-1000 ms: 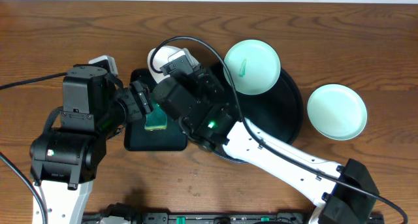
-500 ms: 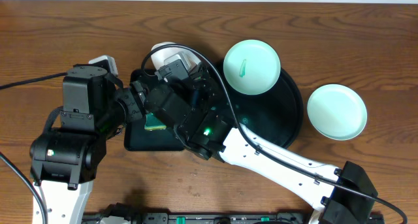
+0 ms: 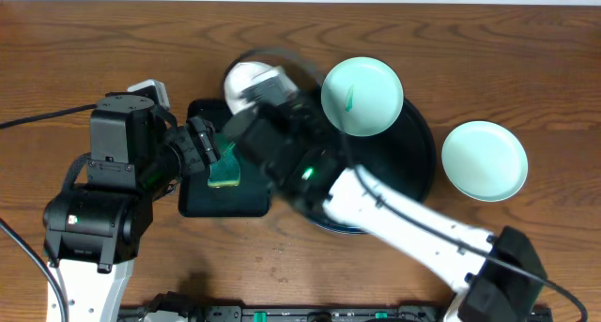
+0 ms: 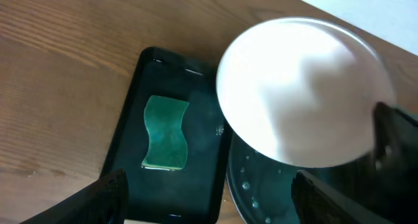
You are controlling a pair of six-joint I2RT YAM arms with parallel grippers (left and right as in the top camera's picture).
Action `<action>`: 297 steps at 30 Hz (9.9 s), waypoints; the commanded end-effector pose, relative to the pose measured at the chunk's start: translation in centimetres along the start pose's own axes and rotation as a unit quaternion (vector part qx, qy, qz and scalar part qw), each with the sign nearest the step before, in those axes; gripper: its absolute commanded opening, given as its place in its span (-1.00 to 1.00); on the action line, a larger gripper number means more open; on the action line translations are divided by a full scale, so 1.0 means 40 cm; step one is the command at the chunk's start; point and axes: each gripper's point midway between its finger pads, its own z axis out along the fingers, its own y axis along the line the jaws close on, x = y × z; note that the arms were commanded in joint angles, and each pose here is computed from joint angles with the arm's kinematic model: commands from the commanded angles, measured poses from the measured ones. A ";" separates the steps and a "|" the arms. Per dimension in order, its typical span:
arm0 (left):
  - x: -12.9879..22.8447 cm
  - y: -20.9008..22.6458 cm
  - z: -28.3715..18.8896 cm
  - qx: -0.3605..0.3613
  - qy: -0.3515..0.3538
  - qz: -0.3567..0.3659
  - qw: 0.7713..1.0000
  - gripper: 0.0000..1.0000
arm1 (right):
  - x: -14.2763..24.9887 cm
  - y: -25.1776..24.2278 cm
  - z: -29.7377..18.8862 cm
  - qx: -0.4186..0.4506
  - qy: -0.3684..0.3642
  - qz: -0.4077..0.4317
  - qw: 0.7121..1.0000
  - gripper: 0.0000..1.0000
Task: Clean dirty plates on tray and stack at the side
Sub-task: 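Carry the white plate right and stack it on the mint plate, then move the right gripper to the remaining mint plate and grip its rim, then grasp the sponge with the left gripper and lift it, then scrub the mint plate with the sponge while the right gripper holds it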
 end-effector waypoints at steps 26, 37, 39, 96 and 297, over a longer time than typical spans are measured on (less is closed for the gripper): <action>-0.015 -0.009 -0.012 0.005 -0.009 0.003 1.000 0.61 | 0.674 -0.704 0.058 -0.037 0.443 0.480 0.756 -0.98; -0.015 -0.009 -0.012 0.005 -0.009 0.003 1.000 0.61 | 0.936 -0.712 0.037 0.006 0.460 0.579 0.673 -0.98; -0.015 -0.009 -0.012 0.005 -0.009 0.003 1.000 0.61 | 0.941 -0.720 0.046 0.010 0.452 0.581 0.677 -0.95; -0.015 -0.009 -0.012 0.005 -0.009 0.003 1.000 0.61 | 0.472 -0.303 0.413 -0.156 0.233 0.257 0.925 -0.98; 0.650 -0.481 0.627 0.217 0.408 0.064 0.884 -0.84 | 0.757 -0.130 0.175 -0.251 0.398 0.231 0.852 -0.98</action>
